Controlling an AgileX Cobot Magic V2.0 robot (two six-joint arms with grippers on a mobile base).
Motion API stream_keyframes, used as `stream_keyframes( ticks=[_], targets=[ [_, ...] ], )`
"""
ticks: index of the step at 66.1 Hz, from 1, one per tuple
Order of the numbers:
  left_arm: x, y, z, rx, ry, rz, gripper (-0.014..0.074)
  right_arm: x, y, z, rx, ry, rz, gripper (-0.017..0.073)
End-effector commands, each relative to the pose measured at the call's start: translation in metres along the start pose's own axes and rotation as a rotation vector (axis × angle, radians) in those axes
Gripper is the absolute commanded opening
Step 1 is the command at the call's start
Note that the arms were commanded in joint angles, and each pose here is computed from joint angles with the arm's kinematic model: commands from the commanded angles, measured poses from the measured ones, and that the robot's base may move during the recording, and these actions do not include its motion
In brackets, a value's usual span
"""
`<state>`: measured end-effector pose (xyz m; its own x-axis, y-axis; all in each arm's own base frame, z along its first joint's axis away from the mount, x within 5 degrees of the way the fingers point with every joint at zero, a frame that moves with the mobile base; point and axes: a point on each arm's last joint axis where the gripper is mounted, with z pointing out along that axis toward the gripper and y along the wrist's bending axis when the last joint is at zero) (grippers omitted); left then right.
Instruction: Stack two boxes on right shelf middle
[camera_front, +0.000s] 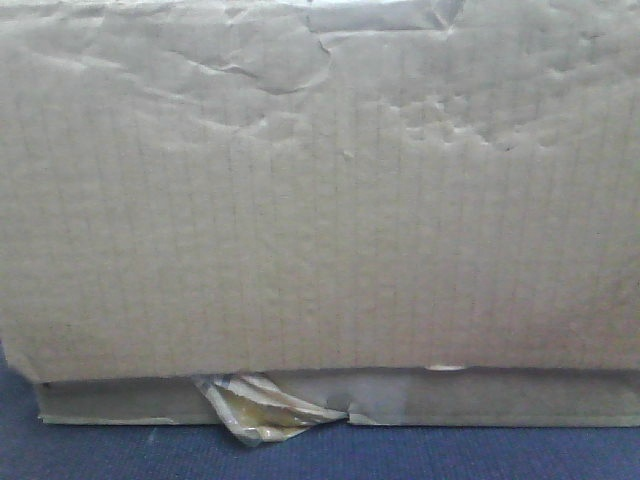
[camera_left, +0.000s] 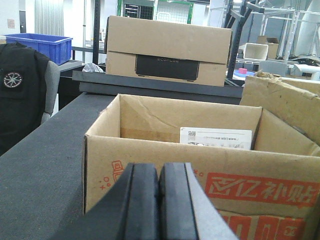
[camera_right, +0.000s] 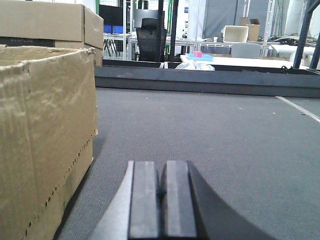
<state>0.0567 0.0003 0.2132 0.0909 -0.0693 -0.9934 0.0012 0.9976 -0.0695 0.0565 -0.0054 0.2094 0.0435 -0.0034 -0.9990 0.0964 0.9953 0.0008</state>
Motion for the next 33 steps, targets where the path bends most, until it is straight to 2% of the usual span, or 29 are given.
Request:
stream_keyframes(
  ticks=[1,14,22,29,33],
  targets=[
    [-0.003,0.000,-0.001,0.001,-0.024,-0.003,-0.0111,-0.003,0.000,0.000,-0.002,-0.029,-0.005,-0.0169],
    [-0.005,0.000,-0.001,0.001,-0.030,-0.005,-0.0111,-0.003,0.000,0.000,-0.002,-0.029,-0.005,-0.0169],
    [-0.030,-0.002,-0.004,0.000,-0.042,-0.005,-0.0111,-0.003,0.000,0.000,-0.002,-0.029,-0.005,-0.0169],
    [-0.057,-0.003,-0.008,-0.007,-0.004,-0.005,-0.0111,-0.003,0.000,0.000,-0.002,-0.029,-0.005,-0.0169],
    [-0.074,-0.004,-0.005,-0.016,0.072,-0.006,-0.0111,-0.003,0.000,0.000,-0.002,-0.029,-0.005,-0.0169]
  ],
)
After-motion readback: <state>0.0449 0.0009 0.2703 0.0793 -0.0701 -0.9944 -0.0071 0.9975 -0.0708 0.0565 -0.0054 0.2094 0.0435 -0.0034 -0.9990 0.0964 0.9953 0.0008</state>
